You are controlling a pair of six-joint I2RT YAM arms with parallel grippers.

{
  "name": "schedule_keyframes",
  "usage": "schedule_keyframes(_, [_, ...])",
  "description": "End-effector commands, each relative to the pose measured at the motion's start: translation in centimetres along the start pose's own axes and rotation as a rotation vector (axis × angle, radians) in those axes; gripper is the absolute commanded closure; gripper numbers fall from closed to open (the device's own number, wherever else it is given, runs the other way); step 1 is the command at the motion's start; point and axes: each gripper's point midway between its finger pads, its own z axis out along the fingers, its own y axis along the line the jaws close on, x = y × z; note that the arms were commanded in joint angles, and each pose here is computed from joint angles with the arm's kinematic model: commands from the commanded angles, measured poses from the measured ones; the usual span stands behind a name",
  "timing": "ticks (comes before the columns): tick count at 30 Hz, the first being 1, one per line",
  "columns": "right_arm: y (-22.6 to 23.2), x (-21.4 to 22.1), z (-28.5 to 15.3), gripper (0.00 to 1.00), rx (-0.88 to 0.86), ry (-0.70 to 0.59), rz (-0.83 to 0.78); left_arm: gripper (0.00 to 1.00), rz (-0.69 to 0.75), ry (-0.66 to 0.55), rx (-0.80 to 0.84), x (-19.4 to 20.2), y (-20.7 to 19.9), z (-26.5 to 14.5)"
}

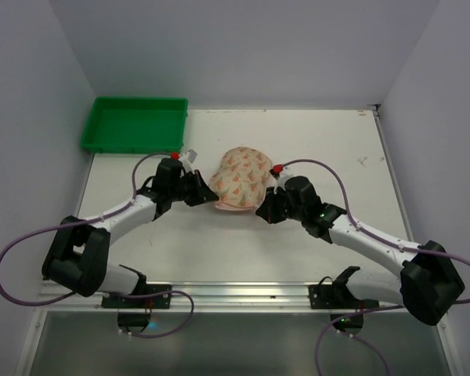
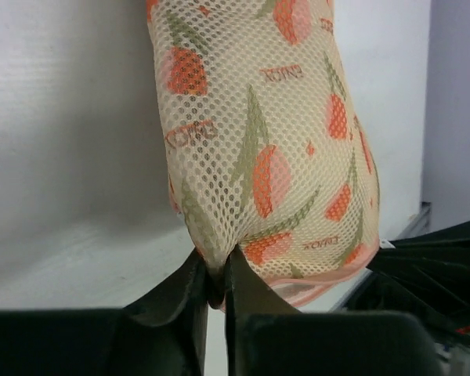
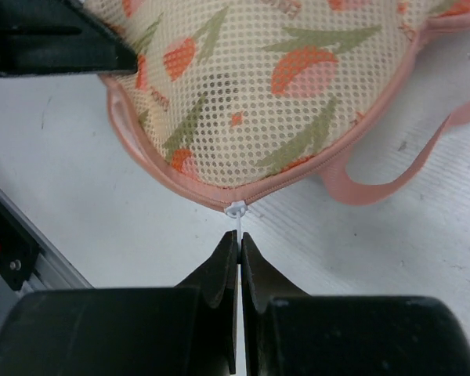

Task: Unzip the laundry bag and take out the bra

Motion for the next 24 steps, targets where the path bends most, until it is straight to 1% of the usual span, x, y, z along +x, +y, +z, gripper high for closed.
schedule_keyframes(1, [2.4,0.0,0.3,1.0,-0.092,0.021,-0.058,0.87,0.123,-0.015,-0.127,-2.8,2.6,0.0])
schedule_keyframes(2, [4.3,-0.4,0.4,1.0,-0.131,0.017,-0.087,0.72,0.138,-0.05,-0.121,-4.4,1.8,0.1])
schedule_keyframes(4, [5.9,0.1,1.4,1.0,-0.165,0.052,-0.096,0.58,0.125,-0.073,-0.129,-5.7,1.6,0.7])
schedule_keyframes(5, [7.6,-0.4,1.6,1.0,-0.206,0.053,-0.107,0.41,0.121,-0.092,-0.115,-6.8,0.8,0.7])
schedule_keyframes(6, [8.8,-1.1,1.9,1.0,-0.235,0.039,-0.102,0.31,0.087,-0.087,-0.113,-6.9,0.7,0.8])
schedule_keyframes(7, [9.1,-0.8,2.8,1.0,-0.239,0.059,-0.095,0.2,0.07,-0.083,-0.103,-6.9,0.4,0.9])
schedule_keyframes(8, [10.5,-2.0,3.0,1.0,-0.269,0.034,-0.1,0.05,0.052,-0.088,-0.097,-6.9,0.2,0.7])
schedule_keyframes(9, [11.0,-2.5,3.3,1.0,-0.278,0.031,-0.095,0.0,0.004,-0.082,-0.107,-6.0,0.8,0.7])
schedule_keyframes(11, [11.7,-3.6,4.3,1.0,-0.279,0.016,-0.096,0.0,-0.035,-0.115,-0.111,-5.5,0.9,-0.4])
schedule_keyframes(12, [11.9,-3.9,4.6,1.0,-0.283,0.013,-0.096,0.0,-0.094,-0.106,-0.133,-3.7,2.3,-0.5])
schedule_keyframes(13, [12.1,-4.0,4.9,1.0,-0.285,0.015,-0.097,0.0,-0.108,-0.14,-0.119,-3.5,2.0,-1.5])
schedule_keyframes(14, [12.3,-4.2,5.4,1.0,-0.287,0.017,-0.097,0.0,-0.14,-0.142,-0.122,-2.6,2.4,-1.9])
schedule_keyframes(15, [12.3,-4.1,5.6,1.0,-0.287,0.023,-0.098,0.0,-0.18,-0.182,-0.092,-2.8,2.0,-2.2])
schedule_keyframes(16, [12.4,-4.0,5.8,1.0,-0.288,0.027,-0.099,0.0,-0.21,-0.18,-0.087,-1.2,2.7,-2.7])
schedule_keyframes(17, [12.4,-3.6,6.1,1.0,-0.291,0.039,-0.099,0.01,-0.244,-0.198,-0.052,-1.1,2.3,-2.9])
schedule_keyframes(19, [12.3,-3.2,6.4,1.0,-0.289,0.051,-0.099,0.03,-0.268,-0.185,-0.011,0.3,2.2,-3.1])
schedule_keyframes(20, [12.2,-2.8,6.5,1.0,-0.289,0.06,-0.102,0.04,-0.279,-0.198,0.029,-0.1,1.4,-3.1])
schedule_keyframes(22, [11.9,-2.2,6.8,1.0,-0.283,0.076,-0.1,0.04,-0.28,-0.188,0.065,0.0,0.6,-3.0])
schedule_keyframes(24, [11.5,-1.8,6.9,1.0,-0.275,0.081,-0.098,0.05,-0.269,-0.202,0.095,-0.9,-0.6,-3.0])
